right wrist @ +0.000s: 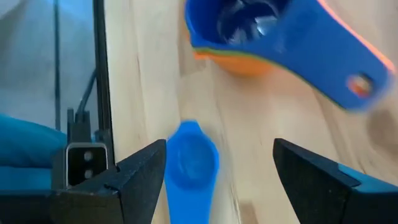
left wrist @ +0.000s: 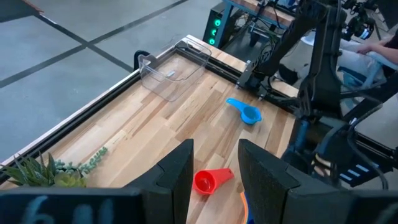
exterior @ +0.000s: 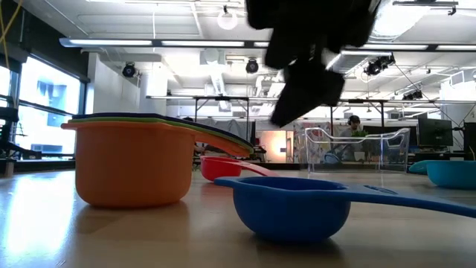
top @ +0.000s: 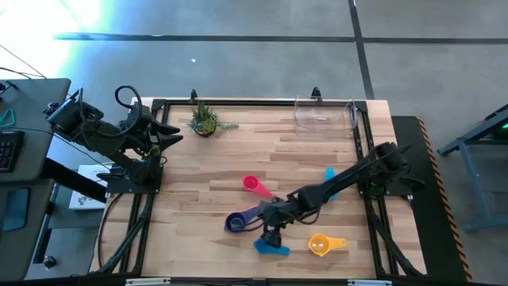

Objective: Nest measuring cups in basket
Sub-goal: Stack the yellow measuring cup on top of the violet measuring cup

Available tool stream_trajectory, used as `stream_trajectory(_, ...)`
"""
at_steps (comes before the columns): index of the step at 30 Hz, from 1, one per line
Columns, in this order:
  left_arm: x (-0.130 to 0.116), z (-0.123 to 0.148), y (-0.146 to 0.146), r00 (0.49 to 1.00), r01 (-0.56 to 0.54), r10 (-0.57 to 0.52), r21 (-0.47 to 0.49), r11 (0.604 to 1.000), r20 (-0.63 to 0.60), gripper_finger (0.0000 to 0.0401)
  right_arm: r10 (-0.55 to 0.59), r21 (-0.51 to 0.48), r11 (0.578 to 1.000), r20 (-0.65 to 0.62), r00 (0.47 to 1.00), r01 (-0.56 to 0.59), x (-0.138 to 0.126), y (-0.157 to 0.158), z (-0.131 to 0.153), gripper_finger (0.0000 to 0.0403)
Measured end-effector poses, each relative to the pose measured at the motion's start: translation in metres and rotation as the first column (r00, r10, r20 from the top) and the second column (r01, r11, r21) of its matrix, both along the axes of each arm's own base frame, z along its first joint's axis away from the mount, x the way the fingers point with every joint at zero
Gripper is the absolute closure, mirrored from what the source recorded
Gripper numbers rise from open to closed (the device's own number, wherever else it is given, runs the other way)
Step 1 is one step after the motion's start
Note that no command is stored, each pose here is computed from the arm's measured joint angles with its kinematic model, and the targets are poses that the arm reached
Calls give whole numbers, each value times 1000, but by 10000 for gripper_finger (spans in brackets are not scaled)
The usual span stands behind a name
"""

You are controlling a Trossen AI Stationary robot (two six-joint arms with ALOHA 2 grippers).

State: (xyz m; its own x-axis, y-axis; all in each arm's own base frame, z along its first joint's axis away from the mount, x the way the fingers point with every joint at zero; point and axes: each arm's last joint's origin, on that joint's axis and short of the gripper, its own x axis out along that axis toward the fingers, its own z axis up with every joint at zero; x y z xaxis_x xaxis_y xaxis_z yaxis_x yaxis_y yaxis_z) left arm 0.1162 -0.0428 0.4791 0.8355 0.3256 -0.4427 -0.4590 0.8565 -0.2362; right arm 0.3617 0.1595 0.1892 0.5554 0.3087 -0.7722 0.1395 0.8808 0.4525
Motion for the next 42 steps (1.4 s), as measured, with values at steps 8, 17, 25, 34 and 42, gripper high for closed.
stream_trajectory(8, 0, 0, 0, 1000, 1, -1, 1, 1000, -1, 286, -60, -113, 992, -81, 995, 51, -42, -1, 39, 116)
stream_trajectory(17, 0, -1, 0, 1000, 9, -9, -2, 1000, -10, 286, -11, -208, 978, -221, 975, -36, -85, 10, 55, 116)
stream_trajectory(25, 1, -1, -2, 1000, 22, -22, -9, 1000, -18, 286, 65, -299, 938, -349, 935, -177, -119, 28, 51, 116)
stream_trajectory(34, 6, -3, -4, 1000, 14, -15, -14, 1000, -26, 286, 139, -380, 885, -335, 932, -269, -141, 49, 51, 116)
stream_trajectory(42, 11, -4, -7, 1000, 1, -2, -31, 1000, -29, 286, 198, -308, 898, -355, 914, -314, -152, 56, 23, 116)
